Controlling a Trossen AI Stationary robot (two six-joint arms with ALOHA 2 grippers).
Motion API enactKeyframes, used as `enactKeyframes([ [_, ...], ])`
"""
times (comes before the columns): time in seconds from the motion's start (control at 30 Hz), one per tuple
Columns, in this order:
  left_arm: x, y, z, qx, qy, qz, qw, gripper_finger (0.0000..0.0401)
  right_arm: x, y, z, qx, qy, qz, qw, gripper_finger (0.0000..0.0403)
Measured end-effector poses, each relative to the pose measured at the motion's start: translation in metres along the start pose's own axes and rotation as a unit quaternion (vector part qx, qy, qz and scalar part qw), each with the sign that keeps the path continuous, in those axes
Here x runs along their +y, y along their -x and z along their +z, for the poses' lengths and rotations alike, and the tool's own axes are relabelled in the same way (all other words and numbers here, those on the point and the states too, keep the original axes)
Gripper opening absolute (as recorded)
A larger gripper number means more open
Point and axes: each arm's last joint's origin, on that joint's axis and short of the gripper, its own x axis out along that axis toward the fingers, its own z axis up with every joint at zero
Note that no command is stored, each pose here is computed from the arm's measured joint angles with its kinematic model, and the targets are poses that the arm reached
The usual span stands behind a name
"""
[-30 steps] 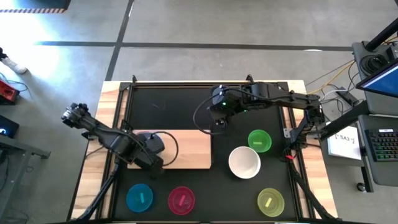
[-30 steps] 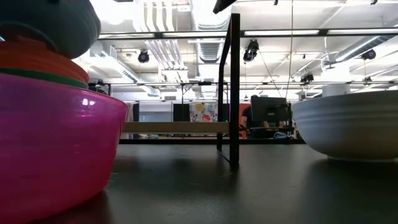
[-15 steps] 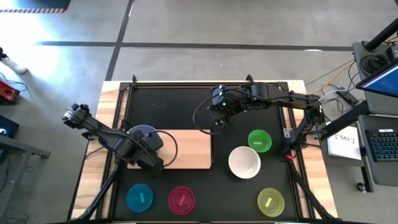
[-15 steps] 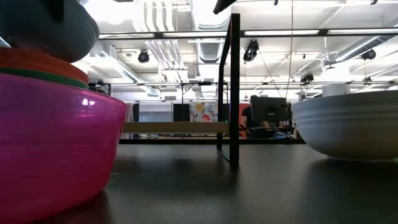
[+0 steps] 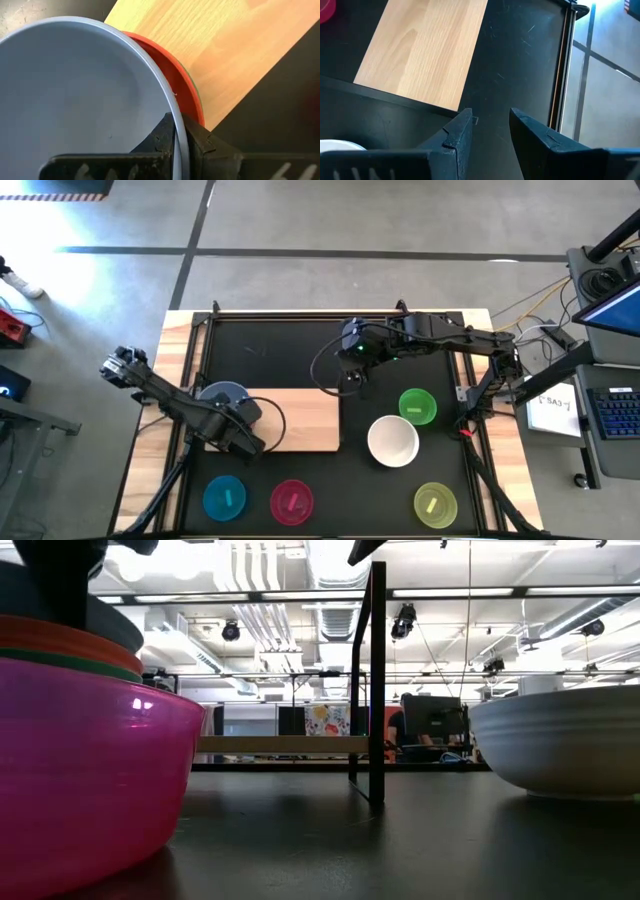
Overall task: Place and stack bowls onto a shelf
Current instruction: Stack the blue bowl on top of the orange bowl on the shelf, then stack the white bowl on top of the blue bowl on the shelf
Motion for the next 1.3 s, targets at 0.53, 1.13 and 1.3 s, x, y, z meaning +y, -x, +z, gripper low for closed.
enactKeyframes([
  [0.53,0.000,0.000,0.001,-0.016,0.005,0.003,1.000,0.0105,0.000,0.000,0.000,-0.002,0.000,-0.001,1.000,0.0122],
  [1.13,-0.001,0.025,0.008,-0.019,-0.001,-0.036,0.999,0.0137,0.003,0.000,-0.007,0.037,-0.060,0.014,0.997,0.0122],
  [1.3,-0.001,0.037,0.014,-0.060,-0.017,-0.045,0.997,0.0137,0.006,0.001,-0.014,0.077,-0.135,0.023,0.988,0.0118],
])
